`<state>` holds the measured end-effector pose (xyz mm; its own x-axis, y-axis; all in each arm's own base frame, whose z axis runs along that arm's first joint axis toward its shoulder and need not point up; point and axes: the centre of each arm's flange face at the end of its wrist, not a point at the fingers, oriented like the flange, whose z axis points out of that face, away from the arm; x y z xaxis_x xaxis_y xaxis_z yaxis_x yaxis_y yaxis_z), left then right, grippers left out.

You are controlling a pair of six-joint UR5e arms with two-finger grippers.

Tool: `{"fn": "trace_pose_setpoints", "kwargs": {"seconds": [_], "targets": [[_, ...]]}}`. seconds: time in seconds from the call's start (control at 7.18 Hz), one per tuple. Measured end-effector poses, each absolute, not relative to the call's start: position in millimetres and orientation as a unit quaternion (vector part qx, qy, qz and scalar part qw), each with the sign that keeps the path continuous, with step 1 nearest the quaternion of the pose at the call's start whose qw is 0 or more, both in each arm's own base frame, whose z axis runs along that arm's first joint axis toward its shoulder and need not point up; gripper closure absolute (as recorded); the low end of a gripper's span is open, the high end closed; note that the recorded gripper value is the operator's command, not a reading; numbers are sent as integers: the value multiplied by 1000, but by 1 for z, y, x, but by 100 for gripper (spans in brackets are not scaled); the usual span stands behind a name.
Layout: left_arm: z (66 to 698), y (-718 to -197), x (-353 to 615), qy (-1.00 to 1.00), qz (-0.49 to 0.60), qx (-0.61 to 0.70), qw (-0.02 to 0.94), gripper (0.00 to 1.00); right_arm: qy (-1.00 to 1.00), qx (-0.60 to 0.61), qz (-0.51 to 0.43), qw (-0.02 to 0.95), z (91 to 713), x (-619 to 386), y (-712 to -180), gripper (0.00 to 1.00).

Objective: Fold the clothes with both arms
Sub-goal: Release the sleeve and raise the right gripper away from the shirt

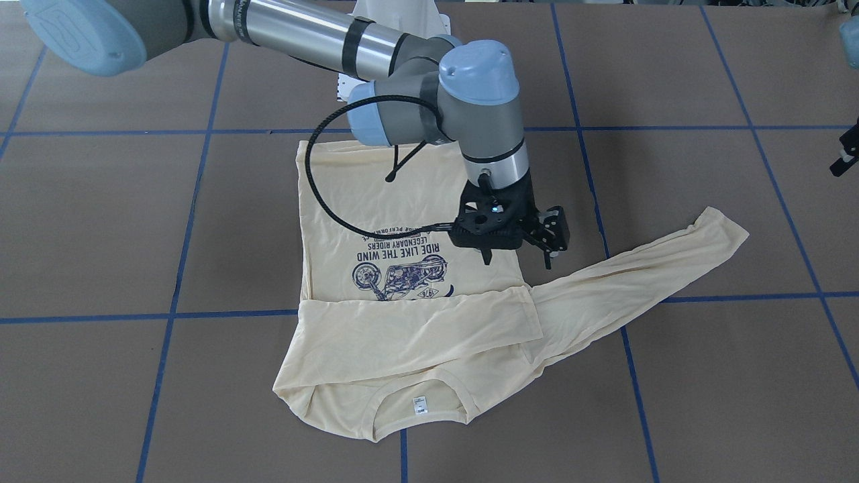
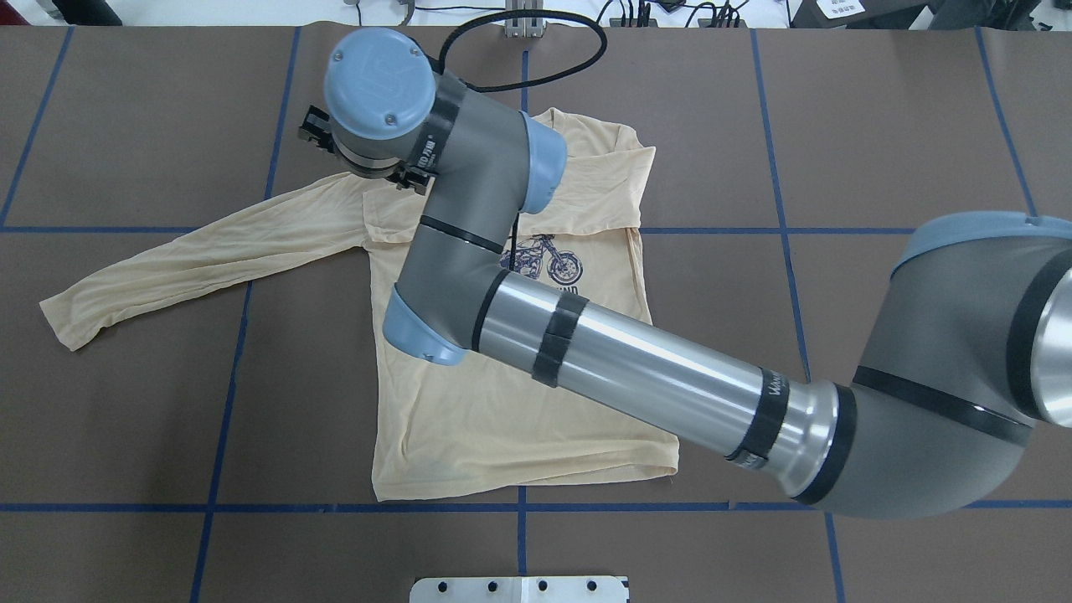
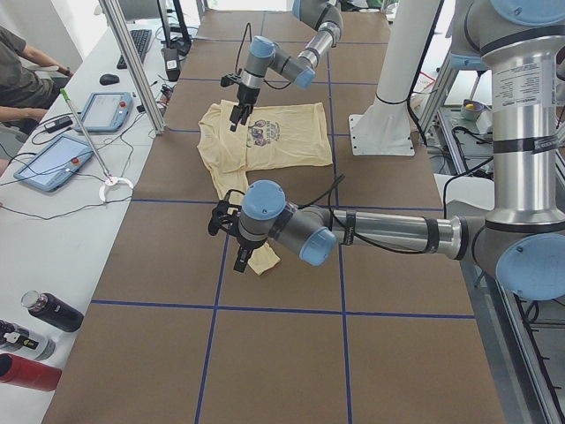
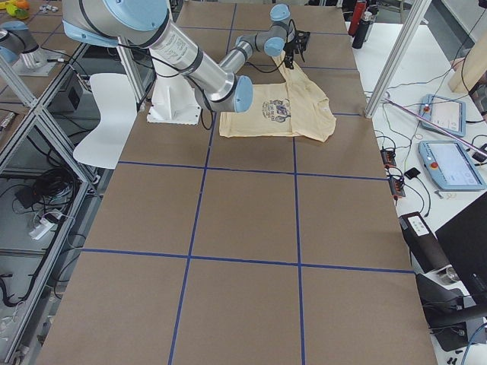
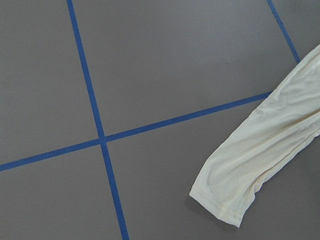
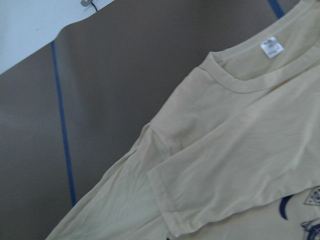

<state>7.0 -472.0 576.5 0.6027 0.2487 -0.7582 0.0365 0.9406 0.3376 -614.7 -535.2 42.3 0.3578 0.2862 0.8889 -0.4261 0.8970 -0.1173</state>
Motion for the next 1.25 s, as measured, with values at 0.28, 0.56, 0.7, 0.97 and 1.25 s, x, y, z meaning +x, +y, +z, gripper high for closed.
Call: {"fn": "trace_pose_setpoints", "kwargs": {"seconds": [0.28,0.56,0.7,0.97,1.25], "targets": [[606,-498,42,435,67,151,885,14,-511,42,217,830,137,-537,-510,3],[638,-499,72,437,55,157,884,18,-499,17,231,835,216,-453,-501,3],[645,-495,90,446,49,145,882,26,-489,4,240,838,250,-415,-504,2],[659,-486,117,454,47,115,882,42,-463,8,223,858,312,-360,-498,2],[670,-481,130,454,51,98,884,45,-448,0,219,867,351,-318,-496,2]]}}
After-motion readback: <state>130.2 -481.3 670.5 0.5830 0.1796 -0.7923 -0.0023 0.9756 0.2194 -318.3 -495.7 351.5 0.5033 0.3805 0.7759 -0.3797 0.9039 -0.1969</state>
